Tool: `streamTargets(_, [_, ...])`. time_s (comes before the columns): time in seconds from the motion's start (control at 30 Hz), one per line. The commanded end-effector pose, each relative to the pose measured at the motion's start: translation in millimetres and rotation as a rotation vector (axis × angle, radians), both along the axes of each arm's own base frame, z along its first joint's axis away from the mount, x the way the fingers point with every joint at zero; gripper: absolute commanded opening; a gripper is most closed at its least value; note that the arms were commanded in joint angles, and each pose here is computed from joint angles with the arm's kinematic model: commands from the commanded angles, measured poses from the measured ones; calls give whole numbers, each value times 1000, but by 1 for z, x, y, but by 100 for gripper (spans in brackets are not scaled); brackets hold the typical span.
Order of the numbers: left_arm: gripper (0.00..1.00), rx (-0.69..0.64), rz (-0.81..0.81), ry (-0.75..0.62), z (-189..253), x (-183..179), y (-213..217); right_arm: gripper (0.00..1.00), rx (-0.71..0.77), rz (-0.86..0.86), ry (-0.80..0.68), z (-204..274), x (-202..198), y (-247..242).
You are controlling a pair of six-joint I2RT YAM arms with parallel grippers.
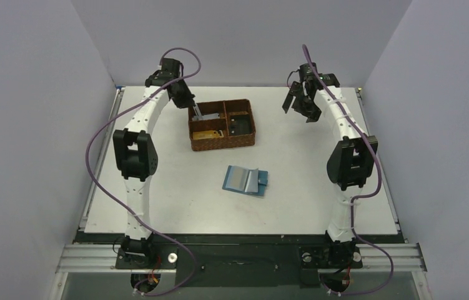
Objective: Take the credit cards out of the card holder
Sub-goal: Place the credit card in the storage box.
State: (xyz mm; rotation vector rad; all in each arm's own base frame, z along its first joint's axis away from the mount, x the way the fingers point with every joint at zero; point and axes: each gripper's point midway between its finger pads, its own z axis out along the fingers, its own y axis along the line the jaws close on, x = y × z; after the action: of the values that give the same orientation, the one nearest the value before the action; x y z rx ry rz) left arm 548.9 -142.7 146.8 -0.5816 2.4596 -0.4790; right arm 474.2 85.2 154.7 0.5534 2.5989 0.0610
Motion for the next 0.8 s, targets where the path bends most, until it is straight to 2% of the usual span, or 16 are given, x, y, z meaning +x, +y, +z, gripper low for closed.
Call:
streamTargets(0.0, [0, -13, 17, -36, 10, 17, 3, 80, 6, 6, -24, 15, 3, -2])
streamTargets(0.3, [1, -51, 27, -34, -1, 28, -2, 80, 22, 17, -19, 12, 6, 3])
streamTargets(0.5, [35, -48, 19, -47, 6, 26, -2, 80, 32, 21, -14, 9, 8, 5])
streamTargets(0.57, [40, -46, 18, -55, 10, 26, -1, 80, 33, 22, -19, 10, 9, 5])
streamTargets(0.77, [42, -49, 8, -69, 18, 23, -3, 80, 31, 14, -24, 11, 10, 5])
